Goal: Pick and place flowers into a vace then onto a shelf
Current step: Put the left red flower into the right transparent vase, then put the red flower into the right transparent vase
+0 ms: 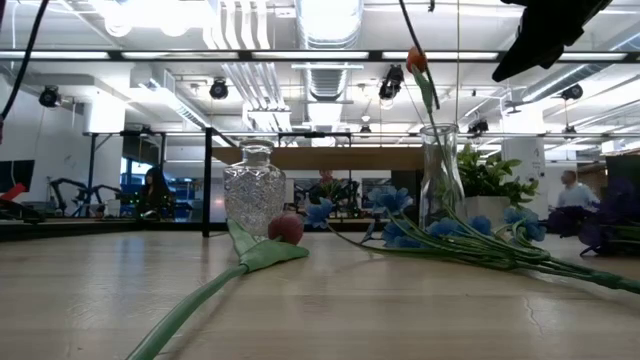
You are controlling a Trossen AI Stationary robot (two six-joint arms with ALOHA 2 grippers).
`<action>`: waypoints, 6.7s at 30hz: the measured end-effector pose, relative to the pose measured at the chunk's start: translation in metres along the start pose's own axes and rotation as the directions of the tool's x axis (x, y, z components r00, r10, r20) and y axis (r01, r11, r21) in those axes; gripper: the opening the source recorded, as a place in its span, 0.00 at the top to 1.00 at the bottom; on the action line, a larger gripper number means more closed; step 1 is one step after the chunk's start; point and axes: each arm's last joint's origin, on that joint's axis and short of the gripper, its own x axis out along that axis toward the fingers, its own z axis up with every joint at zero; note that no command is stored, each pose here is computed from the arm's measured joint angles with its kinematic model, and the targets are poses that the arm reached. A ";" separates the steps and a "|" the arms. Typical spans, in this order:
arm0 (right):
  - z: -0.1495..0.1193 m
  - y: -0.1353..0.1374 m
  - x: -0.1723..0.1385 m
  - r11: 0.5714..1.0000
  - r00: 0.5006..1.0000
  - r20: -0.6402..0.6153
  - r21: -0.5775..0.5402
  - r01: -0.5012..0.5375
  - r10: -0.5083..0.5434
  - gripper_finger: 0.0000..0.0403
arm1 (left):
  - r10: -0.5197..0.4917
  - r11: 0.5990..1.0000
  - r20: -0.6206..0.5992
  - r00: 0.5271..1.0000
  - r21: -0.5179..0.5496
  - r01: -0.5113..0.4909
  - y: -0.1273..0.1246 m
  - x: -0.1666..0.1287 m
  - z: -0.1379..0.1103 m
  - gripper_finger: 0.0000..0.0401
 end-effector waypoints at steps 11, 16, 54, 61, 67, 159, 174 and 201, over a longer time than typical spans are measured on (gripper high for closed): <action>0.000 0.000 0.000 1.000 1.000 0.002 0.008 0.002 -0.003 0.94 | 0.007 0.999 -0.053 0.999 0.032 -0.005 0.001 0.008 -0.024 0.99; 0.000 0.000 0.000 1.000 1.000 0.002 0.012 0.003 -0.003 0.94 | 0.007 0.999 -0.057 0.998 0.034 -0.005 0.001 0.009 -0.027 0.99; 0.000 0.000 0.000 1.000 1.000 0.001 0.018 0.002 -0.002 0.94 | 0.002 1.000 -0.214 0.977 -0.003 -0.003 0.003 0.014 -0.066 0.73; 0.000 0.000 0.000 1.000 1.000 0.001 0.018 0.003 -0.003 0.94 | -0.010 1.000 -0.253 0.968 -0.007 0.009 0.001 0.016 -0.085 0.73; 0.000 0.000 0.000 1.000 1.000 0.000 0.017 0.003 -0.003 0.94 | -0.025 1.000 -0.287 0.958 0.000 0.026 -0.001 0.017 -0.100 0.73; -0.009 0.002 0.007 0.998 0.998 -0.052 -0.037 -0.043 0.041 0.94 | 0.012 0.849 -0.931 0.366 -0.184 -0.495 -0.026 -0.125 -0.061 0.73; -0.019 0.007 0.004 0.924 0.921 -0.247 -0.163 -0.347 0.302 0.94 | -0.264 0.710 -0.888 0.376 -0.443 -0.548 -0.055 -0.102 -0.091 0.73; -0.037 -0.026 -0.043 0.880 0.925 -0.110 -0.285 -0.380 0.364 0.94 | 0.179 0.638 -0.975 0.130 0.014 -0.770 -0.067 -0.100 -0.133 0.73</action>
